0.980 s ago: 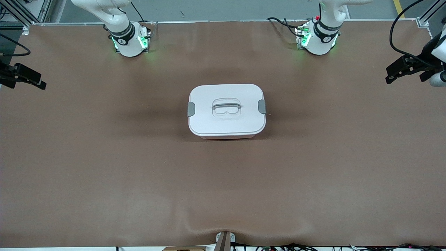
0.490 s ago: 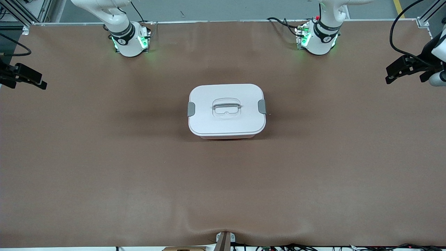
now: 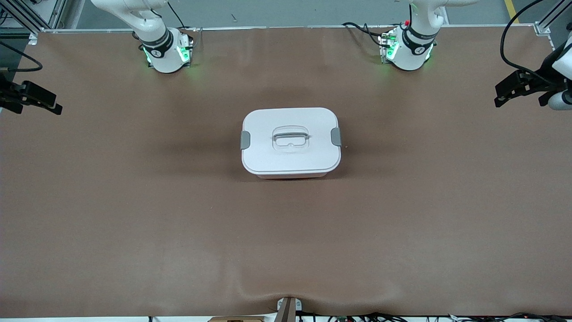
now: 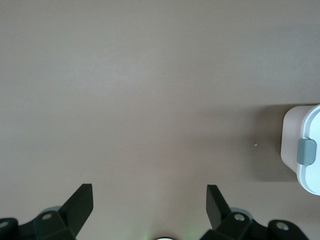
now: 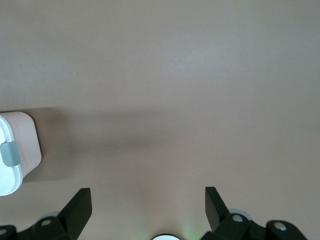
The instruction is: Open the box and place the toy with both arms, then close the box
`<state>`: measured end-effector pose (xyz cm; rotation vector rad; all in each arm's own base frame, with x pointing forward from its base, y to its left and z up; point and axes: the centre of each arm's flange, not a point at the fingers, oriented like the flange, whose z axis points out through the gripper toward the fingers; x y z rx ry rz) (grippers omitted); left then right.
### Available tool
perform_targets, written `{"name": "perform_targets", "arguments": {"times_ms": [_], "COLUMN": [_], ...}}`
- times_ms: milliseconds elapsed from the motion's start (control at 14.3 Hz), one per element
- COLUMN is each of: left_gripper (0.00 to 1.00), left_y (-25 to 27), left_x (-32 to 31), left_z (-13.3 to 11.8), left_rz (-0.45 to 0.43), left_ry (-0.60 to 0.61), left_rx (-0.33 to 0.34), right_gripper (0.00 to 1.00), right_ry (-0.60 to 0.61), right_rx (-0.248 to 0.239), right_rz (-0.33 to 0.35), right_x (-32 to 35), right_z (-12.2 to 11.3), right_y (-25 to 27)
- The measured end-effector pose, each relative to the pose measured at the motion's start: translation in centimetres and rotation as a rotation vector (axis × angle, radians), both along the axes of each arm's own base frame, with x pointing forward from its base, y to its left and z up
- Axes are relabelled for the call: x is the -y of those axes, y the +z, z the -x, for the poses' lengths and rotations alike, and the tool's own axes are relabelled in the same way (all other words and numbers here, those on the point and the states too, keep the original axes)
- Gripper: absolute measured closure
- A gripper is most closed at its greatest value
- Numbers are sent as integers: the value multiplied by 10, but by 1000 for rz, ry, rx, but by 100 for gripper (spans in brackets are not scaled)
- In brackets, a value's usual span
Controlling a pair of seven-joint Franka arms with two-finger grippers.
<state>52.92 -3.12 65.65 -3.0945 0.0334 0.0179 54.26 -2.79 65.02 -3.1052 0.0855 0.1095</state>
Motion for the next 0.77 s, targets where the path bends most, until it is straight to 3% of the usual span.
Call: {"name": "perform_targets", "arguments": {"times_ms": [770], "left_gripper": [0], "left_y": [-2], "left_x": [0], "left_z": [0], "left_rz": [0], "left_ry": [1], "left_rx": [-5], "right_gripper": [0], "right_ry": [0], "right_rx": [-1], "right_rz": [0], "right_x": [0], "right_z": [0], "right_y": [0]}}
